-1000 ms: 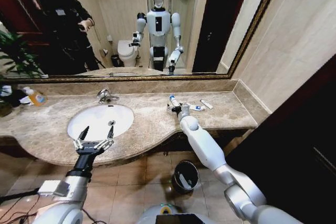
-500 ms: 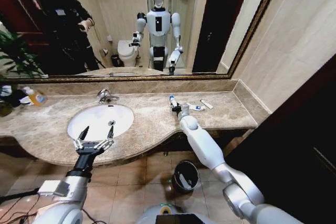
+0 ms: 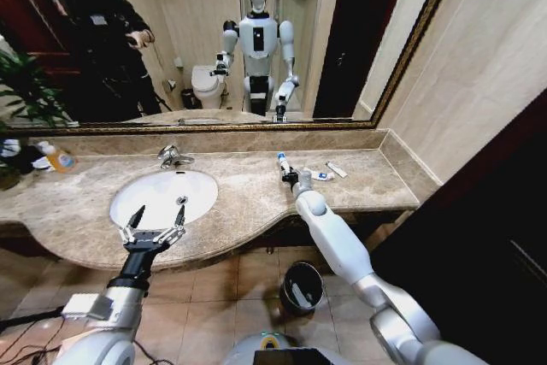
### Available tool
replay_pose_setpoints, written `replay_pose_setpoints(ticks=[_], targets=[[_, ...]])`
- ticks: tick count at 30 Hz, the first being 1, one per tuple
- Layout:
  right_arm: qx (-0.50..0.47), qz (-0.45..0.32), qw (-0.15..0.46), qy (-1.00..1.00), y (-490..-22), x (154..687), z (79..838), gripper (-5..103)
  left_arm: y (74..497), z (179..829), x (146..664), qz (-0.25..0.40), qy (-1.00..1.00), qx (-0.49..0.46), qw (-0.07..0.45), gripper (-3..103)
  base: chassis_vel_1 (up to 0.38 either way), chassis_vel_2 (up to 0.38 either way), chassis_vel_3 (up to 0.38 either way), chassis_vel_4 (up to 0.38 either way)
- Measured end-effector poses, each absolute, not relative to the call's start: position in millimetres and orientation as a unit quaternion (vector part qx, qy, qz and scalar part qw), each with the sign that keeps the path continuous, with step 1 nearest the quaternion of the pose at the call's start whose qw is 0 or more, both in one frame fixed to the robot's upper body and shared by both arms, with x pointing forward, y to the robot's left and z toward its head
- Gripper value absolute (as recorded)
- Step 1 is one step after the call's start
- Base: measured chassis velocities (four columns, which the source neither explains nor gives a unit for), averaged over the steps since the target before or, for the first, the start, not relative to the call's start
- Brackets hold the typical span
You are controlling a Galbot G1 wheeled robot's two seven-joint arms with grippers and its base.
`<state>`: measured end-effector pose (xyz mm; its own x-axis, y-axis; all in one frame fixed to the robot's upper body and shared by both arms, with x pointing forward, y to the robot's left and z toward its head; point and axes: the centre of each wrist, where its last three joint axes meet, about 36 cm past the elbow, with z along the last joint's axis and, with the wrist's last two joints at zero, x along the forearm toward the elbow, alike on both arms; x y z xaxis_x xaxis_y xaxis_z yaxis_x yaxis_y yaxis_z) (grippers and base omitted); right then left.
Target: Pick up the trash from the sink and place it in the trash bin.
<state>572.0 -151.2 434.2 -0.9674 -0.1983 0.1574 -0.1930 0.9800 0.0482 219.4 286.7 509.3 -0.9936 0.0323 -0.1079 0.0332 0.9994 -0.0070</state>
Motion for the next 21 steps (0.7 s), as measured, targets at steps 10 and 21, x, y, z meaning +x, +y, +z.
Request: replay_pose_setpoints(ticks=[10, 21], targets=[[0.123, -0.022, 0.068, -0.990, -168, 480, 454, 27, 287, 509, 219, -0.004, 0.998, 0.016, 0.054, 100, 0.000, 0.000, 0.000, 0.000], [0.156, -0.016, 0.072, -0.985, -170, 374, 458, 27, 287, 509, 219, -0.004, 0.998, 0.016, 0.054, 100, 0.000, 0.000, 0.000, 0.000]])
